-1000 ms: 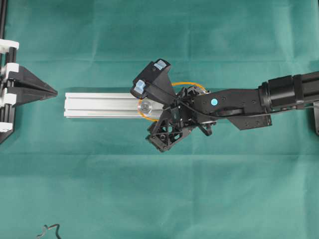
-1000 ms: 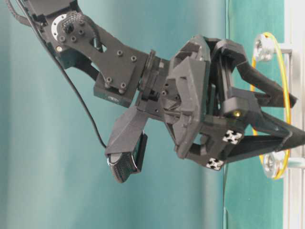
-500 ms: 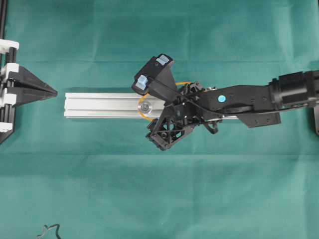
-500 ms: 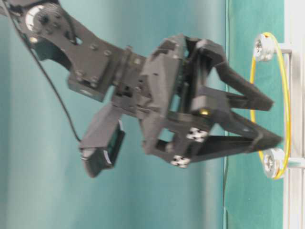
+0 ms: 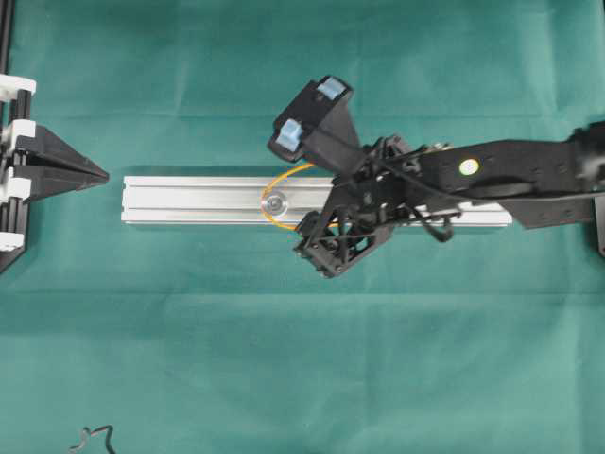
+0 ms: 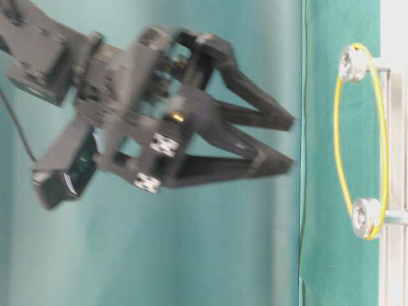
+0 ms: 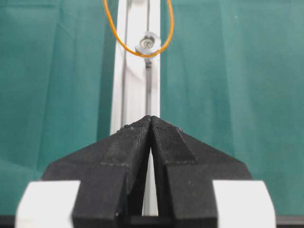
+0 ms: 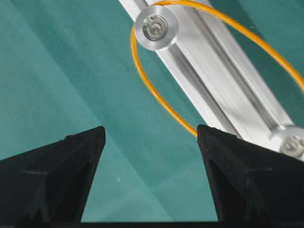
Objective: Hook the rubber onto the shaft.
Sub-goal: 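Open the right gripper, release the band, and lift away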
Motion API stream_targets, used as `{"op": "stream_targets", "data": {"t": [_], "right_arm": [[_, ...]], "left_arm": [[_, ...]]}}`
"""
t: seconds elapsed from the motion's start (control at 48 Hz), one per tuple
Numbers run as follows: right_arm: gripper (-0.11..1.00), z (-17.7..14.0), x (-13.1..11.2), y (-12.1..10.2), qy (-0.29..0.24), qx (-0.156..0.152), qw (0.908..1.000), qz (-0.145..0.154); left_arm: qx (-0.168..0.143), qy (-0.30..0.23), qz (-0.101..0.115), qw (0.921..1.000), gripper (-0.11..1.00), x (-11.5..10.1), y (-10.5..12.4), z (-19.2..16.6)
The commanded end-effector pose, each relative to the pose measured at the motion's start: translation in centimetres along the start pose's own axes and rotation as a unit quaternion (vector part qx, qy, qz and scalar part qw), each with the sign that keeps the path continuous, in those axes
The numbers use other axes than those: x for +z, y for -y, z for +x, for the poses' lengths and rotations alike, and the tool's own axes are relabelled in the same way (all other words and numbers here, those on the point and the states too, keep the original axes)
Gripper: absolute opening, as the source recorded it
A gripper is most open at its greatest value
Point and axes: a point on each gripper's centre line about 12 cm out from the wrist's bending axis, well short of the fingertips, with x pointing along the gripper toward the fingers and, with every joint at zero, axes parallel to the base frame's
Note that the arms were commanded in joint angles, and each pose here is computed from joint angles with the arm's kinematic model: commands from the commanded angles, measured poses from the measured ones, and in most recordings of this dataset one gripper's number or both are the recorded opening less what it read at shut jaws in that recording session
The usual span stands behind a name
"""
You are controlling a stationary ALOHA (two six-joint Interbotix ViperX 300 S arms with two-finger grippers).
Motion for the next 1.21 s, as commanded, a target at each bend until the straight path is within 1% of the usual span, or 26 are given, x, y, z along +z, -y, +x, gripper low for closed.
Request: {"op": "stream_targets", "data": {"t": [0.0,0.188,0.417,0.5,0.667,0.688,0.834,0.938,0.959,1.021,1.105,1.188], "right_arm": [[0.85,-3.0,0.7,-0.5,0.017,0.019,0.9997,0.001],[0.85,-4.8,0.9,-0.1,0.021,0.019,0.9996,0.001],[0.85,-4.9,0.9,-0.1,0.021,0.019,0.9996,-0.001],[0.85,-4.9,0.9,-0.1,0.021,0.019,0.9995,-0.011],[0.85,-5.1,0.9,-0.2,0.022,0.021,0.9975,-0.064],[0.85,-5.1,0.8,-0.1,0.022,0.020,0.9967,-0.075],[0.85,-5.1,0.8,0.0,0.019,0.015,0.9918,-0.126],[0.85,-5.1,0.8,0.0,0.019,0.013,0.9851,-0.171],[0.85,-5.2,0.8,0.0,0.020,0.013,0.9825,-0.185],[0.85,-5.1,0.7,0.1,0.017,0.010,0.9774,-0.210],[0.85,-5.1,0.6,0.2,0.013,0.005,0.9710,-0.239],[0.85,-5.1,0.5,0.3,0.007,0.000,0.9670,-0.255]], "left_arm": [[0.002,0.011,0.001,0.9999,0.00,1.0,-0.1,-0.2],[0.002,0.011,0.001,0.9999,0.00,1.0,-0.1,-0.2],[0.002,0.011,0.000,0.9999,0.00,1.0,-0.1,-0.2],[0.002,0.011,0.000,0.9999,0.00,1.0,-0.1,-0.2],[0.002,0.011,0.000,0.9999,0.00,1.0,-0.1,-0.2],[0.002,0.011,0.000,0.9999,0.00,1.0,-0.1,-0.2],[0.002,0.011,0.000,0.9999,0.00,1.0,-0.1,-0.2],[0.002,0.011,0.000,0.9999,0.00,1.0,-0.1,-0.2],[0.002,0.011,0.000,0.9999,0.00,1.0,-0.1,-0.2],[0.002,0.011,0.000,0.9999,0.00,1.0,-0.1,-0.2],[0.002,0.011,0.000,0.9999,0.00,1.0,-0.1,-0.2],[0.002,0.012,-0.001,0.9999,0.00,1.0,-0.1,-0.2]]}}
